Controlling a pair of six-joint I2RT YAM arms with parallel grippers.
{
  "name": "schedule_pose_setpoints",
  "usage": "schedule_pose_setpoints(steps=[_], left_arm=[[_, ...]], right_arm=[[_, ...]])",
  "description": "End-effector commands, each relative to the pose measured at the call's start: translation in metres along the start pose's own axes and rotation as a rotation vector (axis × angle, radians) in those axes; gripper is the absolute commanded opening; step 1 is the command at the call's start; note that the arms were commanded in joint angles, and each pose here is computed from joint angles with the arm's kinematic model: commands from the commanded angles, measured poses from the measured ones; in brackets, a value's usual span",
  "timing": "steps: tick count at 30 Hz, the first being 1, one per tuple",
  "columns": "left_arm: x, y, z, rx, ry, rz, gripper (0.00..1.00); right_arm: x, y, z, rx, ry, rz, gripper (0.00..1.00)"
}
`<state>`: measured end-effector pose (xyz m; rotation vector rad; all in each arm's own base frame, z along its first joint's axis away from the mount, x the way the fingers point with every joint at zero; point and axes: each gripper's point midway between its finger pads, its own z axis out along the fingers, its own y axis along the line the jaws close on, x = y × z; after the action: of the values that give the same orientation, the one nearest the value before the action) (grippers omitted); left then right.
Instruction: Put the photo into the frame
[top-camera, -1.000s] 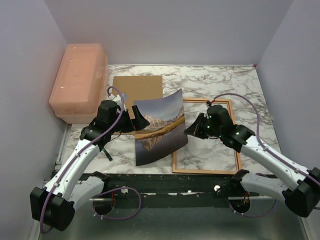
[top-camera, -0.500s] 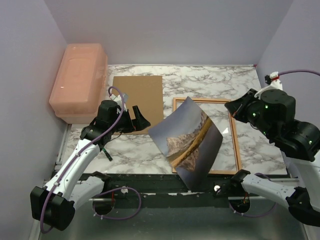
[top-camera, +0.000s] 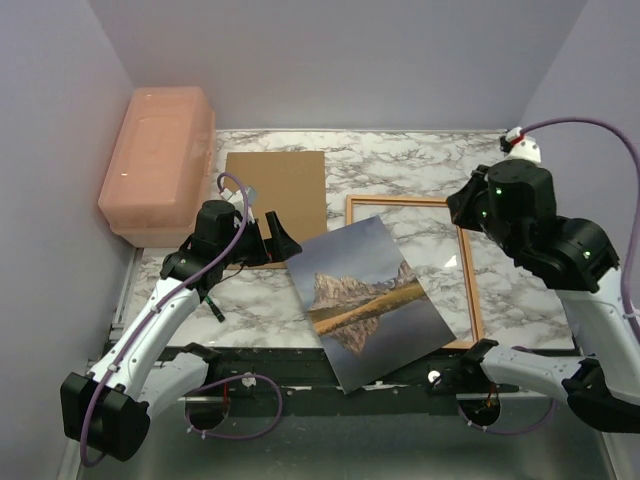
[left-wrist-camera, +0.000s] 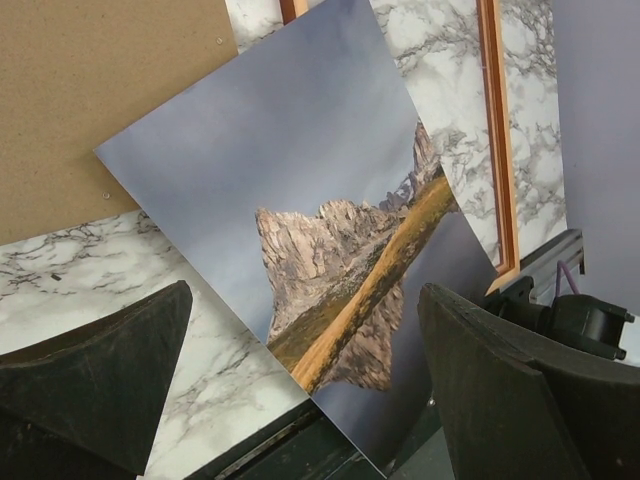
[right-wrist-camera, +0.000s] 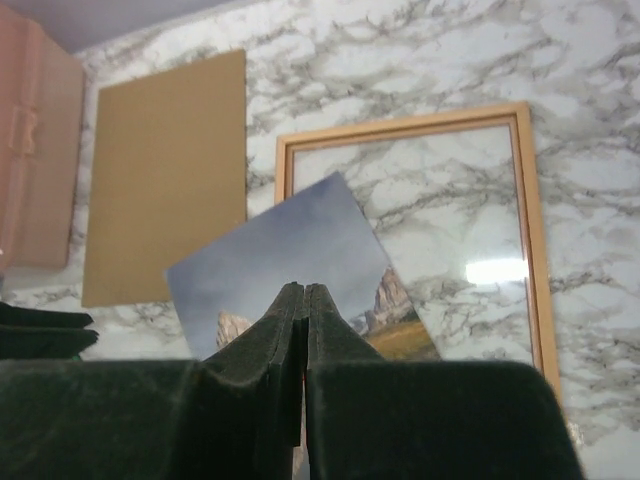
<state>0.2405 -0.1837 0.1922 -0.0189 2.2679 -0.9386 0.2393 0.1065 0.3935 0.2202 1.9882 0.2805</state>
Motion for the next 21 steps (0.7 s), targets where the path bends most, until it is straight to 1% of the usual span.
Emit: schedule_pose_setpoints(steps=[1, 3, 4, 7, 11, 13, 16, 18, 21], left_arm=[[-0.001, -0.011, -0.001, 0.048, 0.016, 0.021, 0.98], [0.004, -0.008, 0.003, 0.048, 0.038, 0.015, 0.98], [0.009, -0.006, 0.005, 0.043, 0.055, 0.007, 0.98], [0.025, 0.009, 0.012, 0.008, 0.108, -0.023, 0.97], [0.053, 0.035, 0.021, -0.066, 0.174, -0.097, 0.96], [0.069, 0.045, 0.026, -0.073, 0.193, -0.139, 0.95], [0.083, 0.048, 0.035, -0.032, 0.207, -0.183, 0.95], [0.086, 0.048, 0.042, -0.015, 0.218, -0.199, 0.93], [0.091, 0.048, 0.052, 0.025, 0.23, -0.228, 0.88]], right_arm=[[0.06, 0.009, 0.035, -0.02, 0.152, -0.052, 0.13], [0.089, 0.012, 0.048, -0.043, 0.214, -0.045, 0.17], [0.104, 0.013, 0.055, -0.052, 0.24, -0.039, 0.22], [0.141, 0.019, 0.066, -0.099, 0.317, 0.003, 0.3], [0.19, 0.026, 0.076, -0.163, 0.421, 0.055, 0.33], [0.207, 0.027, 0.08, -0.179, 0.46, 0.079, 0.34], [0.226, 0.032, 0.084, -0.213, 0.5, 0.109, 0.36], [0.234, 0.034, 0.085, -0.23, 0.518, 0.12, 0.39], [0.24, 0.037, 0.085, -0.255, 0.533, 0.133, 0.49]])
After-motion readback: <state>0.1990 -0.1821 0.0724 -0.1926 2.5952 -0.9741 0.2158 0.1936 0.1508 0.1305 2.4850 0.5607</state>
